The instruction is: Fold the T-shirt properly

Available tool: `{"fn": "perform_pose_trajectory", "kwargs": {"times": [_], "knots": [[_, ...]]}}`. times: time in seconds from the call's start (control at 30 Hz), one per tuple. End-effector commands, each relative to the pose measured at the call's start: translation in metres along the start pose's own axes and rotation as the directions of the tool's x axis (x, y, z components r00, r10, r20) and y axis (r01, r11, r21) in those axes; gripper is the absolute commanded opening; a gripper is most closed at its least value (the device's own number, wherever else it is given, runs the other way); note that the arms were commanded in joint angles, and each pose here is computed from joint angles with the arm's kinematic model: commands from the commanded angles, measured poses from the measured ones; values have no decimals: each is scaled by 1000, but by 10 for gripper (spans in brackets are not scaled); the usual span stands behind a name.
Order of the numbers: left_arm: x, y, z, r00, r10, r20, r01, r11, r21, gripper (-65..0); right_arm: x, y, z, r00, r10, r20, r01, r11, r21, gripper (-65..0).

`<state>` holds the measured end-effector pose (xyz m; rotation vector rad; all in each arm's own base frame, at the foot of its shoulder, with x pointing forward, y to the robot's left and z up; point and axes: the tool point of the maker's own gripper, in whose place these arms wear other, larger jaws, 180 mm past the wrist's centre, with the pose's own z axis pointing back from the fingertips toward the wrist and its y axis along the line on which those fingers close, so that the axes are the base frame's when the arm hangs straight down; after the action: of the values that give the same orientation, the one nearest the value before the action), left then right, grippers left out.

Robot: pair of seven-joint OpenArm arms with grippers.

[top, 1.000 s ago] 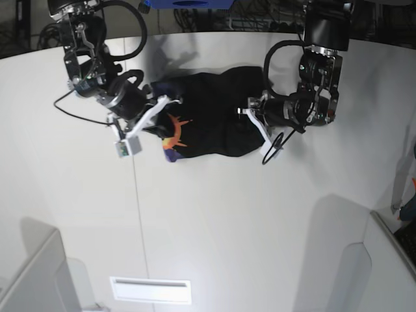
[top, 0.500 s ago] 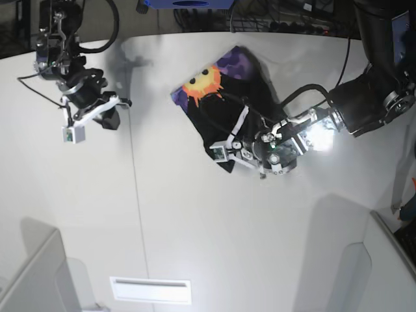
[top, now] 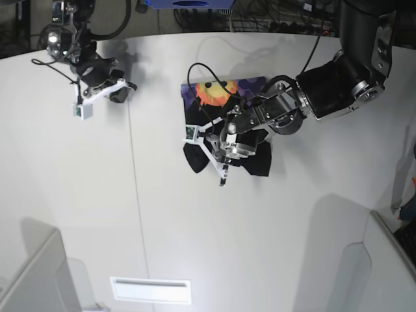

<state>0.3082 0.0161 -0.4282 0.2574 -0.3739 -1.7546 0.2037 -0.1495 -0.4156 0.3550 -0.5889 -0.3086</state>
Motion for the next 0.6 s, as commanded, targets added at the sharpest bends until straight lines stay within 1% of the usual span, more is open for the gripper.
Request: {"fn": "perform_pose_trajectory", "kwargs": {"times": [0.0,0.27,0.57], "knots": [[5,-15,-3,999,4,37,-2,998,-61,-650,11,3,3,999,13,37,-13,1000,10,-650],[-2,-14,-4,997,66,34,-64,996,-67,-650,7,2,4,999,11,30,-11,1000,8,-650],[-1,-7,-1,997,63,39,-61,997,-50,-650,7,3,4,999,14,31,-14,1000,11,-650]]}}
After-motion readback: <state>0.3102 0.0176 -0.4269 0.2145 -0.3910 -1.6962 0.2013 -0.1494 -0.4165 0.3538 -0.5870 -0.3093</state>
